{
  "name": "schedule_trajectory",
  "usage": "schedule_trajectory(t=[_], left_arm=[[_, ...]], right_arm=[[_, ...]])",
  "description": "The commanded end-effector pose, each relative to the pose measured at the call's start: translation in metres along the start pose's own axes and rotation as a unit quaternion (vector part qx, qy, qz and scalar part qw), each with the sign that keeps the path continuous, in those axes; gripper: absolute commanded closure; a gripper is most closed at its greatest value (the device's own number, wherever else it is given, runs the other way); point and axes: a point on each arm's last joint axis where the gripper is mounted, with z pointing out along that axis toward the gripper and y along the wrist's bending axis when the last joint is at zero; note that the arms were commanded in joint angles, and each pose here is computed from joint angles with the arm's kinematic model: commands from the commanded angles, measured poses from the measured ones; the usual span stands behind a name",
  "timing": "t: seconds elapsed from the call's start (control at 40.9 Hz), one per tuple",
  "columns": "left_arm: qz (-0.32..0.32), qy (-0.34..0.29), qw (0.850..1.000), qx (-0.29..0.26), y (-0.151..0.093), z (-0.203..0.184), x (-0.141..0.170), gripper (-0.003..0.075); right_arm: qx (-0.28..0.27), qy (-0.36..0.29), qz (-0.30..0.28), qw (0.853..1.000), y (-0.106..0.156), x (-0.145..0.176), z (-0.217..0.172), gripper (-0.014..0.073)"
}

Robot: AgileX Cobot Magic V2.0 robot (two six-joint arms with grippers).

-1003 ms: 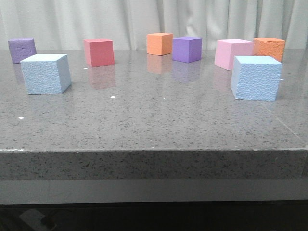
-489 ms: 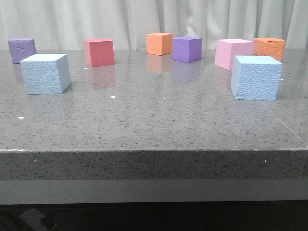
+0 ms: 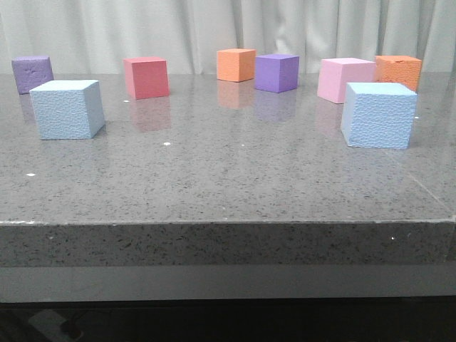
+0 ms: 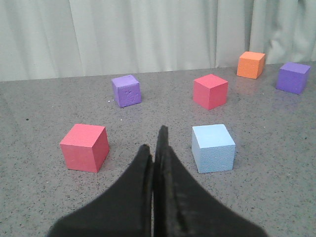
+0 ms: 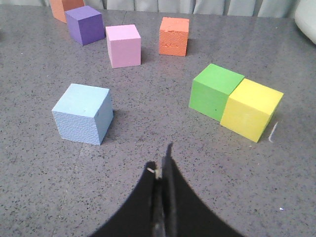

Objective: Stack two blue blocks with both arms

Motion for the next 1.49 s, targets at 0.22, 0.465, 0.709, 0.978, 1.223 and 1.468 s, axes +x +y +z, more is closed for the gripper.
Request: schedule_trajectory(t=[0.22, 0.465, 0.709, 0.978, 1.223, 1.468], left_arm=[[0.001, -0.081, 0.997, -0.006, 0.002, 0.000, -0.020, 0.0600], [-0.009, -0.070, 0.998, -0.003, 0.001, 0.001, -0.018, 0.0158], [-0.014, -0.065, 0.998, 0.000, 0.001, 0.002, -0.016, 0.0177], [-0.014, -0.064, 0.998, 0.000, 0.001, 0.002, -0.016, 0.0211], [-0.014, -0.065, 0.998, 0.000, 0.001, 0.002, -0.016, 0.0230], [-0.014, -0.065, 0.998, 0.000, 0.001, 0.002, -0.016, 0.0230]], right_arm=[[0.004, -0.031, -0.006, 0.999, 0.000, -0.012, -0.002, 0.0414], [0.004, -0.019, -0.007, 1.000, 0.000, -0.009, -0.001, 0.0005], [0.004, -0.019, -0.007, 1.000, 0.000, -0.009, -0.001, 0.0013], [-0.001, -0.031, 0.000, 1.000, 0.000, -0.011, 0.000, 0.0013], [-0.027, 0.103, 0.017, 0.994, 0.006, -0.025, 0.031, 0.0010], [-0.126, 0.252, 0.016, 0.959, 0.025, -0.045, 0.085, 0.0010]])
